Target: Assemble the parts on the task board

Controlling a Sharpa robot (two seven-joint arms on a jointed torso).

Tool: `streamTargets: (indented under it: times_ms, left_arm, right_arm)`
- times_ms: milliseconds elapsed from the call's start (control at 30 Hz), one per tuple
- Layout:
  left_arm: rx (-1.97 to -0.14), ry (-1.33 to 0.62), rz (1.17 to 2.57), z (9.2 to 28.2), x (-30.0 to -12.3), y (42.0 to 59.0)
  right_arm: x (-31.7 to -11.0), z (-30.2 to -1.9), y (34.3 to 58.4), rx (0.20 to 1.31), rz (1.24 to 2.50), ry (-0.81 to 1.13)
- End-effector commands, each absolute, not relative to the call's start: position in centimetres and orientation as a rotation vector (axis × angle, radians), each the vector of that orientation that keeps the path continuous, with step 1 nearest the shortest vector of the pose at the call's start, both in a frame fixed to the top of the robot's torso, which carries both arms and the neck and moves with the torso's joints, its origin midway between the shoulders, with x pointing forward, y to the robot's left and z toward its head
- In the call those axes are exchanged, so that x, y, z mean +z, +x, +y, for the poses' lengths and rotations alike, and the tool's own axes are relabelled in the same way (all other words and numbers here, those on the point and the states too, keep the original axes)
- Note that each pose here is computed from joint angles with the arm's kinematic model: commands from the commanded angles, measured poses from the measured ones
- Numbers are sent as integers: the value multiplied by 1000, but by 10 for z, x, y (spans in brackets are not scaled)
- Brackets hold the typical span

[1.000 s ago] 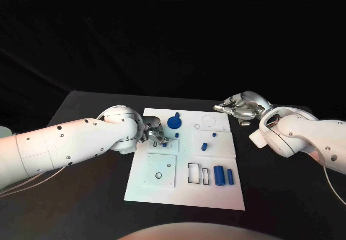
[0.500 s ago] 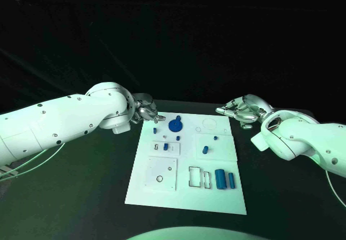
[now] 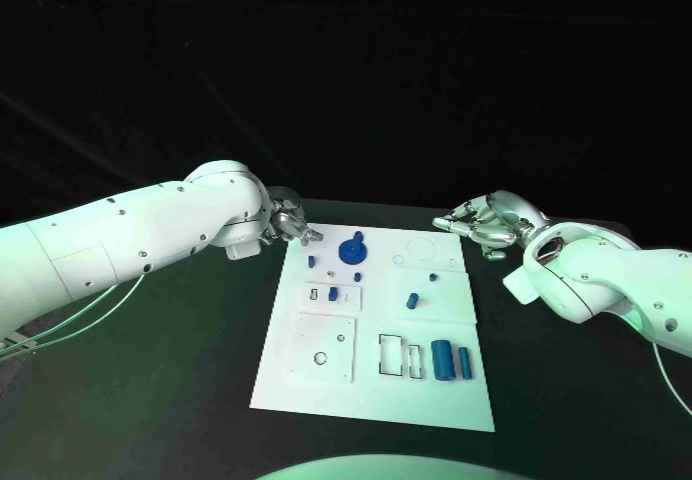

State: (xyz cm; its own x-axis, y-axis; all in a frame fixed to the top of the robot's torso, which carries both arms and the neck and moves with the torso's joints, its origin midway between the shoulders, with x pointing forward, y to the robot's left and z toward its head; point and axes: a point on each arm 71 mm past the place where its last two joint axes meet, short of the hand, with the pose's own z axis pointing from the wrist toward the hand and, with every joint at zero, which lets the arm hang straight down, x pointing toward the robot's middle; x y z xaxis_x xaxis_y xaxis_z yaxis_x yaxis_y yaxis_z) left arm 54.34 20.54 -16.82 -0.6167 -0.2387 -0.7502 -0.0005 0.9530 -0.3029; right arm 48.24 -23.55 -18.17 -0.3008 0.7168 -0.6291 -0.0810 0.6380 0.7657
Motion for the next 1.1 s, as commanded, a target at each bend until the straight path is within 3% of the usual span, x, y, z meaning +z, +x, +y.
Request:
streamTargets:
  times_ms: [33,1100]
  left_arm:
    - [-320,-103,2285,203,-174,544]
    - [-263,-104,2348,202,-193,553]
  right_arm:
    - [-182,-234,482,871,1715,511]
    - [-183,-232,482,875,1719,508]
